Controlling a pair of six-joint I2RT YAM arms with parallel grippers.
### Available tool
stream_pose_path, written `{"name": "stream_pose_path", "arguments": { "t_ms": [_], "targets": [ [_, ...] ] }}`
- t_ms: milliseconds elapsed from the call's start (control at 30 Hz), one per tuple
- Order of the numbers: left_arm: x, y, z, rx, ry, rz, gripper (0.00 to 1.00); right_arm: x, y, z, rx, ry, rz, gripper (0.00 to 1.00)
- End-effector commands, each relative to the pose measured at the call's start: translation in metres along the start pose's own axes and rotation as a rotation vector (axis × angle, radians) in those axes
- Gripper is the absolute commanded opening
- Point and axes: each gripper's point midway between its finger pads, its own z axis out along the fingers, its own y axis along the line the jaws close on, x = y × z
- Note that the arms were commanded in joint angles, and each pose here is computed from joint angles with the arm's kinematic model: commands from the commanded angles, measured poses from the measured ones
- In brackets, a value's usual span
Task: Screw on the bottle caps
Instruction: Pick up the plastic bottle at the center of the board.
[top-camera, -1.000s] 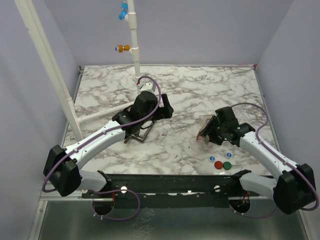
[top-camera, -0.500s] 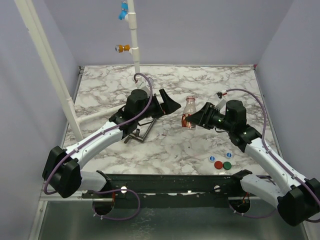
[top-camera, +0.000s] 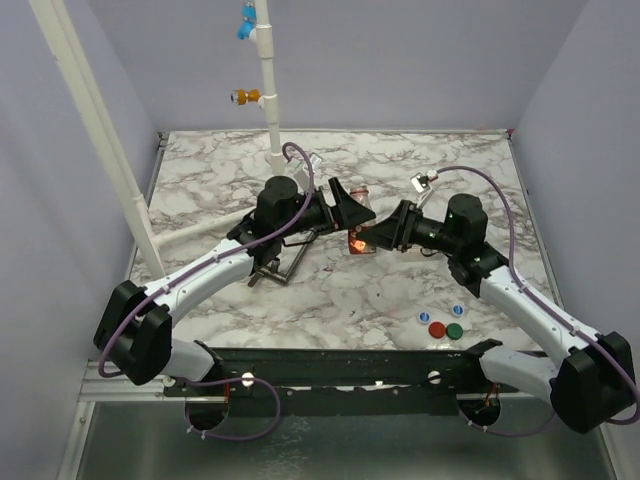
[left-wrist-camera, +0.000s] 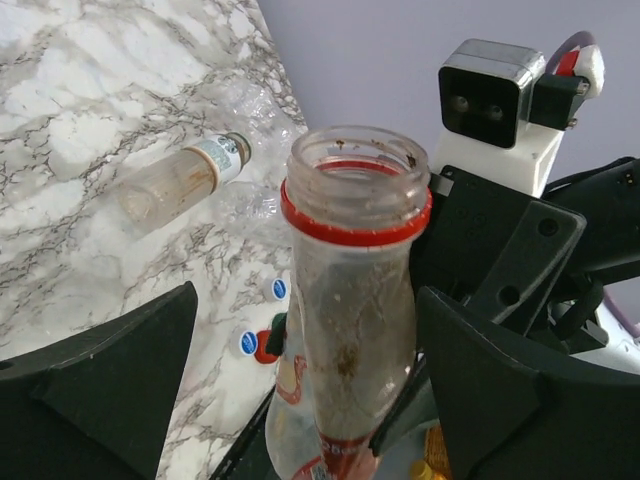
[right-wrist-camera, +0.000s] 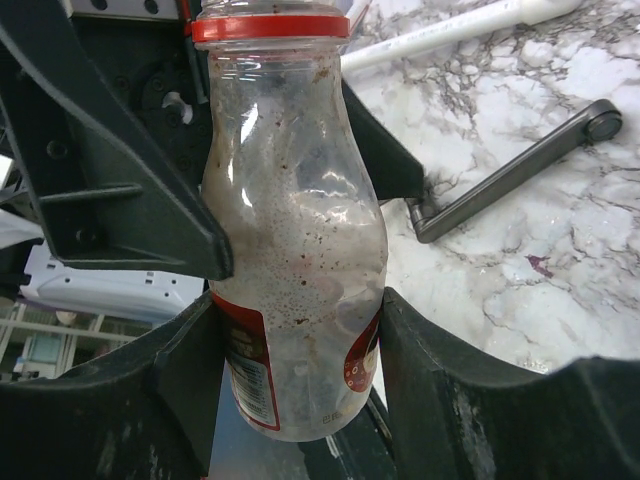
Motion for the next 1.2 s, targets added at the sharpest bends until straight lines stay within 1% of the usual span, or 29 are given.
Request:
{"name": "stream_pose_path", "arguments": {
  "t_ms": [0, 67, 133, 167, 200, 267, 300, 333, 400, 600, 867, 1167],
  "targets": [
    [-0.001, -0.011, 0.007, 0.064, 0.023, -0.001, 0.87, -0.010, 0.028, 0.003, -0.107, 0.005, -0.082, 0.42],
    [-0.004, -0.009, 0.009, 0.057, 0.012, -0.003, 0.80, -0.010, 0.029, 0.005, -0.101, 0.011, -0.087, 0.42],
    [-0.007, -0.009, 0.010, 0.052, -0.003, 0.005, 0.67, -0.011, 0.025, 0.006, -0.075, 0.010, -0.088, 0.45],
    [-0.009, -0.009, 0.010, 0.047, -0.013, 0.008, 0.58, -0.012, 0.022, 0.005, -0.056, 0.003, -0.087, 0.50],
    [-0.012, -0.009, 0.010, 0.045, -0.023, 0.014, 0.45, -0.012, 0.019, 0.005, -0.038, 0.002, -0.085, 0.56],
    [-0.016, -0.010, 0.009, 0.037, -0.044, 0.029, 0.28, -0.009, 0.015, 0.004, -0.014, 0.011, -0.084, 0.71],
    [-0.018, -0.010, 0.009, 0.032, -0.054, 0.035, 0.23, -0.008, 0.013, 0.004, -0.005, 0.014, -0.081, 0.76],
    [-0.021, -0.011, 0.008, 0.028, -0.061, 0.044, 0.20, -0.007, 0.011, 0.003, 0.003, 0.014, -0.078, 0.83],
    [-0.025, -0.011, 0.007, 0.018, -0.074, 0.061, 0.19, -0.002, 0.009, 0.002, 0.008, 0.019, -0.068, 0.89],
    [-0.038, -0.014, 0.002, -0.004, -0.109, 0.088, 0.19, 0.013, -0.003, -0.003, 0.034, 0.022, -0.045, 0.90],
    [-0.044, -0.024, 0.001, 0.018, -0.108, 0.060, 0.19, 0.013, -0.006, 0.003, 0.041, 0.002, -0.057, 0.84],
    [-0.038, -0.030, 0.000, 0.043, -0.077, 0.010, 0.19, -0.004, -0.007, 0.007, 0.059, -0.074, -0.082, 0.82]
  ]
}}
